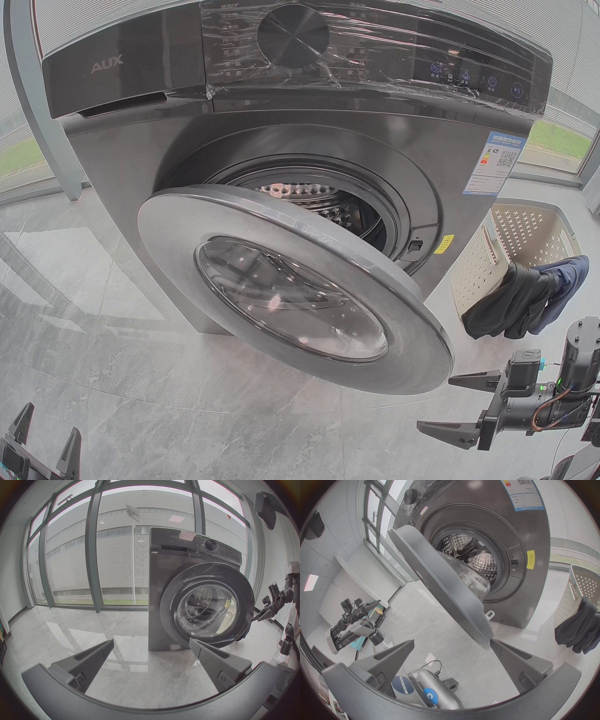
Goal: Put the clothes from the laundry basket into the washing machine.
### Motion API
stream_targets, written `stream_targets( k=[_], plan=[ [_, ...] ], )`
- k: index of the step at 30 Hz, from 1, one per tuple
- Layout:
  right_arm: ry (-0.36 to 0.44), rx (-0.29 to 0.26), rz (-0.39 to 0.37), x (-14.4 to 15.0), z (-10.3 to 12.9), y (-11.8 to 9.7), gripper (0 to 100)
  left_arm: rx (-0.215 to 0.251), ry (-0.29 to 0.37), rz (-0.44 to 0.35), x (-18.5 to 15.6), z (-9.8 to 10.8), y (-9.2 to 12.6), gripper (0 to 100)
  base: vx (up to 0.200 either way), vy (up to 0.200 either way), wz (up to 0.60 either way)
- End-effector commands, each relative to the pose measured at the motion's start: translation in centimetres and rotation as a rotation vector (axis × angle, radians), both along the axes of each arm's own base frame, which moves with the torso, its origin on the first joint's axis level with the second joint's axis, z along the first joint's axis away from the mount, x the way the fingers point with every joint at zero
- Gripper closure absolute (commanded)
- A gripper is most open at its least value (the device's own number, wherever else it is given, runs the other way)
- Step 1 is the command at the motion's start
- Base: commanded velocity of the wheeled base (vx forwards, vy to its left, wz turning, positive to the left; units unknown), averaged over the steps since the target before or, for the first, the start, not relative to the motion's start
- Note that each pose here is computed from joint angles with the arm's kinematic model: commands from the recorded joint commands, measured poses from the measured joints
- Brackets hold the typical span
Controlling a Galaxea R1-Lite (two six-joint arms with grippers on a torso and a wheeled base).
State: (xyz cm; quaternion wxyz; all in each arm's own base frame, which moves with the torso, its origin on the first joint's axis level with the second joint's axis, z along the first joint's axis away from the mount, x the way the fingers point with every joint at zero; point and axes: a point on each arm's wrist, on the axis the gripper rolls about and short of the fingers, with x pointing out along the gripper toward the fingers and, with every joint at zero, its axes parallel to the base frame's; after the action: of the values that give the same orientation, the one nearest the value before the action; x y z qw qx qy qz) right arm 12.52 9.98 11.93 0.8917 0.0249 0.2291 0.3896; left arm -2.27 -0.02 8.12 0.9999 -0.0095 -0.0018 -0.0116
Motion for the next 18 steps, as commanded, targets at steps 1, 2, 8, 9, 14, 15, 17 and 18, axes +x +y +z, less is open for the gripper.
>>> stream_targets(
  k=[1,2,8,9,14,15,17,18],
  plan=[
    [0.030,-0.034,-0.021,-0.7,-1.0,-0.9,0,-0.001,0.001,0.000,0.0,-0.5,0.0,0,0.000,0.000,0.00],
    [0.037,-0.044,-0.039,-0.8,-1.3,-1.3,0,0.001,0.001,-0.001,0.0,-0.5,0.0,0,0.000,0.000,0.00],
    [0.046,-0.142,-0.225,1.4,-2.5,-4.0,0,0.001,0.001,-0.001,0.0,-0.5,0.0,0,0.000,0.000,0.00],
    [0.044,-0.156,-0.269,2.1,-2.6,-4.6,0,-0.001,0.001,0.000,0.0,-0.5,0.0,0,0.000,0.000,0.00],
    [0.031,-0.152,-0.375,4.8,-2.0,-5.7,0,0.001,0.001,0.000,0.0,-0.5,0.0,0,0.000,0.000,0.00],
    [0.024,-0.146,-0.382,5.2,-1.7,-5.7,0,0.001,0.001,0.000,0.0,-0.5,0.0,0,0.000,0.000,0.00],
    [-0.001,-0.129,-0.385,6.0,-1.2,-5.5,0,0.001,0.001,0.000,0.0,-0.5,0.0,0,0.000,0.000,0.00],
    [-0.008,-0.117,-0.386,6.3,-1.0,-5.3,0,0.001,0.001,0.000,0.0,-0.5,0.0,0,0.000,0.000,0.00]
  ],
)
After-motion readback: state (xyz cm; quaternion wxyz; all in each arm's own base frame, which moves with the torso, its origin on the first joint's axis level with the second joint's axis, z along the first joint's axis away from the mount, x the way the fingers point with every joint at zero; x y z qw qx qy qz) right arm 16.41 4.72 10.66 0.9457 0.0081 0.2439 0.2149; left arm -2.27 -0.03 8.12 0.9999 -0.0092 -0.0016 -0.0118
